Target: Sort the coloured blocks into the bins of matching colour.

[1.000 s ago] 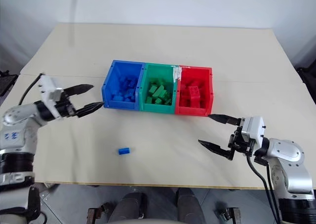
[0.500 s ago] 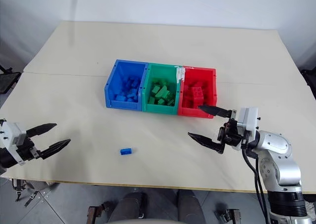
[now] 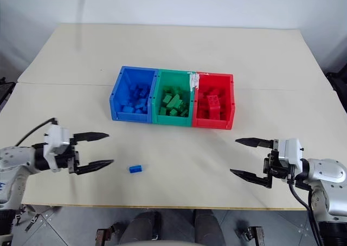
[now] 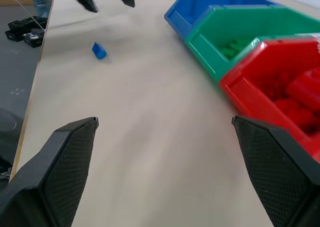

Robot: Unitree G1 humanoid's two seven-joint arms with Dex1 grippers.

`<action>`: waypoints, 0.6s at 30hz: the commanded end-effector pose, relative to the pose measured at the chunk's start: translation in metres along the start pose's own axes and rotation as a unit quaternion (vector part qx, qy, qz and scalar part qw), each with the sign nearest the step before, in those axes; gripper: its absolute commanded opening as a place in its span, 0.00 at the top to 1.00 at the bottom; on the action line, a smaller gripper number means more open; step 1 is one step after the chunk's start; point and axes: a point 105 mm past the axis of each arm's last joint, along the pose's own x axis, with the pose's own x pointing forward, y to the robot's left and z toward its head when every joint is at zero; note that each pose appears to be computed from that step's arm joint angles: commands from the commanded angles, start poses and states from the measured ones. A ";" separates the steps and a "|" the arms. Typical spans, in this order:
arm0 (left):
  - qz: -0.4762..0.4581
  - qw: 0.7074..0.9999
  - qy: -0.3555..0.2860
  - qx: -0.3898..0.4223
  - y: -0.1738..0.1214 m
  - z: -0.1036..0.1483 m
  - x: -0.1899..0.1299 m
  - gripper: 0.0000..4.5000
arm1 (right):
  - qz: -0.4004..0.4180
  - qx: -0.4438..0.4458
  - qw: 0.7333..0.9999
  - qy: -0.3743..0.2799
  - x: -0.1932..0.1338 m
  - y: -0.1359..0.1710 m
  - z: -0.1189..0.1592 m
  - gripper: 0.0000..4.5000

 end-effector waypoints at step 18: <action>-0.075 0.995 0.072 -0.004 -0.029 -0.029 0.067 0.38 | 0.010 -0.020 1.000 -0.008 0.009 0.021 0.015 0.00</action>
